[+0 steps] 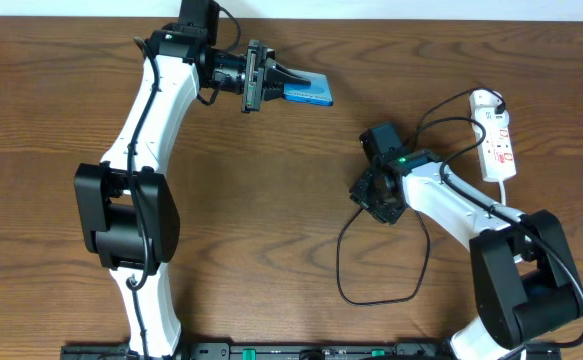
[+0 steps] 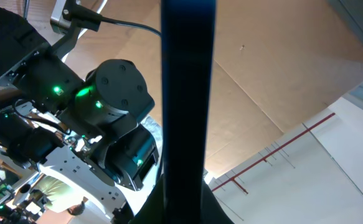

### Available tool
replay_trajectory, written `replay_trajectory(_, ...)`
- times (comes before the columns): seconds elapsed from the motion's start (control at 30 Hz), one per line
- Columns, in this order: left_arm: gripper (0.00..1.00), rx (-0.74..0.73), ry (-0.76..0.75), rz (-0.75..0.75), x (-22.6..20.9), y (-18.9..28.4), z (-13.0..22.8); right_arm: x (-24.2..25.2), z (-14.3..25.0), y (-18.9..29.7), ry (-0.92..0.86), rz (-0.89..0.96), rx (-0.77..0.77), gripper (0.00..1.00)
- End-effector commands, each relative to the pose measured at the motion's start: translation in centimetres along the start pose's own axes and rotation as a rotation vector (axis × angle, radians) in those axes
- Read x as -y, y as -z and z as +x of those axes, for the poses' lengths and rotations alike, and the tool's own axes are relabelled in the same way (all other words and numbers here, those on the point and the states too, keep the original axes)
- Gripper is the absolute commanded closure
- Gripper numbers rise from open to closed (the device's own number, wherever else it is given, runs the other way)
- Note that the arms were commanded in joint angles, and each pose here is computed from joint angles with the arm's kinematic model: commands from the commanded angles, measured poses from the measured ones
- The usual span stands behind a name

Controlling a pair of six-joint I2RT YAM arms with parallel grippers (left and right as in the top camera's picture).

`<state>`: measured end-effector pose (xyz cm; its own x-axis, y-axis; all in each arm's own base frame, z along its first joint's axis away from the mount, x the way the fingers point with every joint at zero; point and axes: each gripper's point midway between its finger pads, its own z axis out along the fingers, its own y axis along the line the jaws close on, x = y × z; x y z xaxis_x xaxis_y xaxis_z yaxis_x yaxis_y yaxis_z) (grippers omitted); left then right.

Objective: Plug charger to phone and switch on socket
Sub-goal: 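Move the right gripper down to the black cable's USB-C plug, then close the right gripper on the USB-C plug and lift it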

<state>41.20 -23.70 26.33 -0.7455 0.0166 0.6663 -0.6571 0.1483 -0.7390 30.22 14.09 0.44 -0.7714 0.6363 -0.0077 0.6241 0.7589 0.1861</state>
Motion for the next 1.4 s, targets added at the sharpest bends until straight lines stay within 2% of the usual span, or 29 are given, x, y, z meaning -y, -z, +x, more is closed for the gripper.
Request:
replay_trajectory(0.0,0.93,-0.046,-0.047,0.026,1.3,0.2,2.3,0.8,-0.4,-0.5,-0.013,0.037,0.027,0.63)
replay_trajectory(0.83,0.93,-0.046,-0.047,0.026,1.3,0.2,2.3,0.7,-0.3,-0.7,-0.002,0.037,0.038,0.64)
replay_trajectory(1.03,0.92,-0.046,-0.047,0.026,1.3,0.2,2.3,1.2,-0.1,-2.0,-0.002,0.069,0.019,0.64)
replay_trajectory(1.2,0.93,-0.046,-0.047,0.026,1.3,0.2,2.3,1.2,0.0,-2.3,-0.003,0.071,0.011,0.66)
replay_trajectory(1.37,0.92,-0.046,-0.047,0.026,1.3,0.2,2.3,1.2,0.0,-2.3,-0.002,0.073,0.014,0.74)
